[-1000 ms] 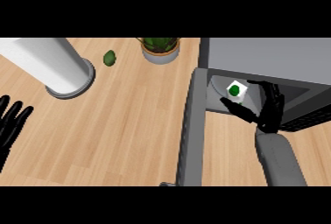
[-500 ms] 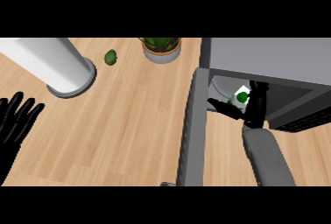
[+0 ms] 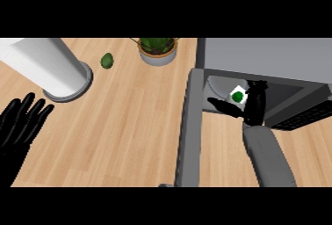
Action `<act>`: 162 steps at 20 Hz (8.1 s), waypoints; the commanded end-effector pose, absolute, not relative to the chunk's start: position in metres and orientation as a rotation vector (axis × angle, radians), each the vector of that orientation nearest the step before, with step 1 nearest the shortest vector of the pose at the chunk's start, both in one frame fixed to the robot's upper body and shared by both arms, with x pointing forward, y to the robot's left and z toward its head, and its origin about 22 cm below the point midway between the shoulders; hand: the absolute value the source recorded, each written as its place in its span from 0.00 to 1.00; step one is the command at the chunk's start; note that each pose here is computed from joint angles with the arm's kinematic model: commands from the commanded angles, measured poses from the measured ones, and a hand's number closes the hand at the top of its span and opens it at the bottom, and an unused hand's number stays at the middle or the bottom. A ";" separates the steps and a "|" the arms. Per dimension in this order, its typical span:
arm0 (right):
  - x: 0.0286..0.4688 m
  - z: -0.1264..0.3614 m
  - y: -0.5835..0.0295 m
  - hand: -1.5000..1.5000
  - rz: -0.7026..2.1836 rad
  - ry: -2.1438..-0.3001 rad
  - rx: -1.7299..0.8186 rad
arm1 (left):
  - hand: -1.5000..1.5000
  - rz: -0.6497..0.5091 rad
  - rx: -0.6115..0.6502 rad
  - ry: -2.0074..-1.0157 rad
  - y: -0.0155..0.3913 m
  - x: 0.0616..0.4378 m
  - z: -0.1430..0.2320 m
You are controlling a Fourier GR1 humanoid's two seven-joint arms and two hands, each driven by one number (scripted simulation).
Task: Pick up the milk, place it into the microwave and close the microwave
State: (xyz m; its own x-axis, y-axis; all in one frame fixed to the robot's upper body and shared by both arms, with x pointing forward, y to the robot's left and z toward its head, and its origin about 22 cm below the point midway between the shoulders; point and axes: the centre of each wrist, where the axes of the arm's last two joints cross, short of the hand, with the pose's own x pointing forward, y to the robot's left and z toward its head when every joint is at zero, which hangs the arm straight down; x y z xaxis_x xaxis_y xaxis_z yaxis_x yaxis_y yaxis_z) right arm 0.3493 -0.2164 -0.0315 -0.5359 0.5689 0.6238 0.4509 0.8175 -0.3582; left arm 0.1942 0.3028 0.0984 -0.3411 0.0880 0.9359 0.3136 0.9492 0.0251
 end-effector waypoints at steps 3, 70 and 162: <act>0.378 -0.019 -0.233 0.00 0.091 -1.936 -0.627 | 0.00 -0.226 -0.297 -1.925 0.301 0.193 0.095; 0.155 0.032 -0.277 0.00 -0.001 -1.989 -0.009 | 1.00 -0.913 -0.507 -1.557 0.024 0.206 -0.060; 0.165 0.174 -0.298 0.00 0.400 -2.066 0.638 | 1.00 -0.072 -0.331 -1.878 0.005 0.357 0.042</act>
State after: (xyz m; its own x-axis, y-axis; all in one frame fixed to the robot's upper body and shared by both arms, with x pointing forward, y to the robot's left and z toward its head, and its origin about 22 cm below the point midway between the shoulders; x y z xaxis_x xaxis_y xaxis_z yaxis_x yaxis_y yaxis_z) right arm 0.1645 -0.2973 0.1730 -0.4608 -0.2771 0.8432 -0.5662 0.8234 -0.0388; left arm 0.3372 0.0020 0.0314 -0.3079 0.2210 0.9254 0.2907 0.9480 -0.1297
